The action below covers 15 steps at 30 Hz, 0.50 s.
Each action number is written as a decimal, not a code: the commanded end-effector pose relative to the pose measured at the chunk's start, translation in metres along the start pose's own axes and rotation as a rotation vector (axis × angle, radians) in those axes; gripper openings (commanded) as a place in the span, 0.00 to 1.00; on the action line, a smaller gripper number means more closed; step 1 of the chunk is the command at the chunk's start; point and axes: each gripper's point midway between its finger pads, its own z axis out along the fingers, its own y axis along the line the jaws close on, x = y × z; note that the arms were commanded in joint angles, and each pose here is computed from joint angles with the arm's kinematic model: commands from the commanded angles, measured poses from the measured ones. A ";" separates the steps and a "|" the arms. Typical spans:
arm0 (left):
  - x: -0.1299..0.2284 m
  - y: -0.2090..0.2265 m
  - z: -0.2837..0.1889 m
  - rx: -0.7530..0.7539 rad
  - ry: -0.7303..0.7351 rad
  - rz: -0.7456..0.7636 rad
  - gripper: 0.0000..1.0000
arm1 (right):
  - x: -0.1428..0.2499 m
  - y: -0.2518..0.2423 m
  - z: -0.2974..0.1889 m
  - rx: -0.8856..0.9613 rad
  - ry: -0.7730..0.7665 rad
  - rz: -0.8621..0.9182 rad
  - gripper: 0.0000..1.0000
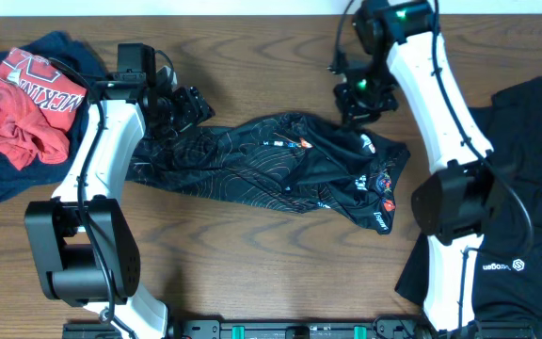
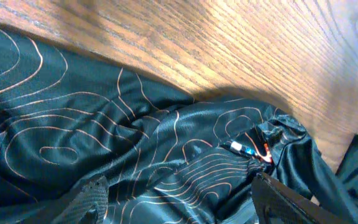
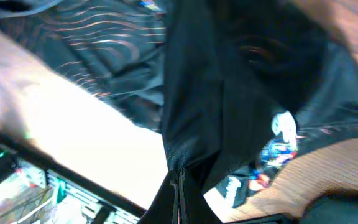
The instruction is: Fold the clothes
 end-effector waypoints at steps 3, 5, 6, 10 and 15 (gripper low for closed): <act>-0.005 0.000 -0.002 -0.007 -0.015 0.020 0.77 | 0.014 0.059 -0.026 -0.041 -0.070 -0.081 0.01; -0.004 0.000 -0.002 -0.007 -0.015 0.020 0.77 | 0.018 0.074 -0.024 -0.042 -0.065 -0.095 0.01; -0.004 0.000 -0.002 -0.007 -0.015 0.020 0.77 | 0.020 0.081 -0.021 -0.041 -0.059 -0.111 0.01; -0.004 0.000 -0.002 -0.008 -0.012 0.018 0.78 | 0.031 0.101 -0.007 -0.029 -0.011 -0.135 0.01; -0.003 0.001 -0.002 -0.010 -0.008 0.016 0.78 | 0.045 0.102 0.014 -0.018 0.071 -0.122 0.01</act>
